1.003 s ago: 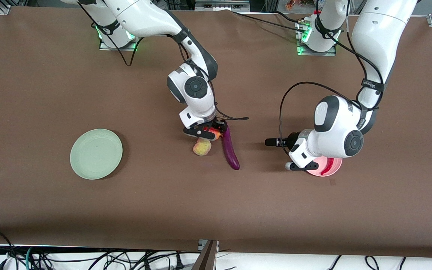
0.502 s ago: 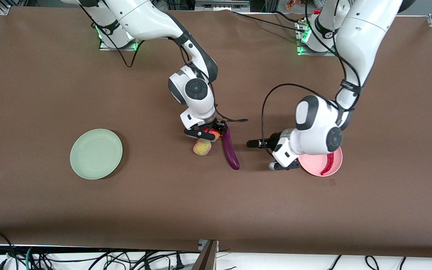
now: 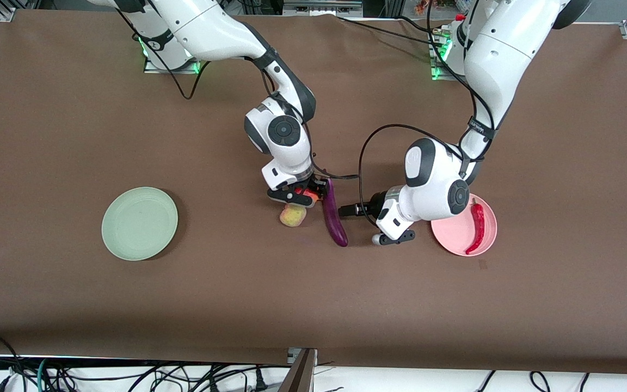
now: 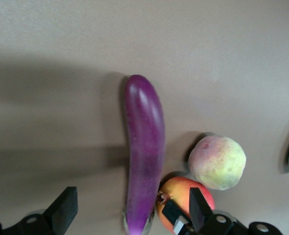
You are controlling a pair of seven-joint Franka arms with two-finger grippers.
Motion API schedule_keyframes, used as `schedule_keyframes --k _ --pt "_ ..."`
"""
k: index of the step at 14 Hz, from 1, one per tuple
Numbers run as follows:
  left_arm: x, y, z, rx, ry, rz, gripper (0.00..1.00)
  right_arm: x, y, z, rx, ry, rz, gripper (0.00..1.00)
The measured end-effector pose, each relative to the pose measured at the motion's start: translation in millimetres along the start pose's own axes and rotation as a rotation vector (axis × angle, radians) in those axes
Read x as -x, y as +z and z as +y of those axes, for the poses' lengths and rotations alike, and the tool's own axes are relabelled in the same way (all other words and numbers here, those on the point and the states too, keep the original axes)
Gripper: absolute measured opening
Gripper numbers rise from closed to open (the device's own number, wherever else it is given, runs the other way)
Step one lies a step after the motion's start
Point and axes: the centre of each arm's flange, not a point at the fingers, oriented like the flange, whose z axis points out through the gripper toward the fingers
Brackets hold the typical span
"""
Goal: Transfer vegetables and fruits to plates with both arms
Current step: 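Grasp the eggplant with the left gripper while the right gripper lifts the apple, then lower the apple onto the green plate while the left gripper lowers the eggplant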
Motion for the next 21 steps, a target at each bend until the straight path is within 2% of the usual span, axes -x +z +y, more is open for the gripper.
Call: schedule_keyframes --k 3,8,15,17,18,21 --pt "6 12 8 0.026 -0.014 0.019 1.0 -14 -19 -1 0.009 -0.009 0.004 0.85" --pt "9 30 4 0.016 -0.017 0.017 1.0 -44 -85 16 0.069 -0.082 -0.038 0.85" --pt "20 73 4 -0.002 0.001 0.091 1.0 -163 -130 145 0.129 -0.263 -0.126 0.85" --pt "24 85 5 -0.005 0.01 0.127 0.96 -191 -134 185 0.131 -0.323 -0.151 0.85" --pt "25 86 5 -0.006 0.011 0.135 0.89 -203 -135 205 0.132 -0.352 -0.168 0.85" --pt "22 85 0 -0.011 0.005 0.141 0.53 -233 -136 269 0.132 -0.405 -0.227 0.85"
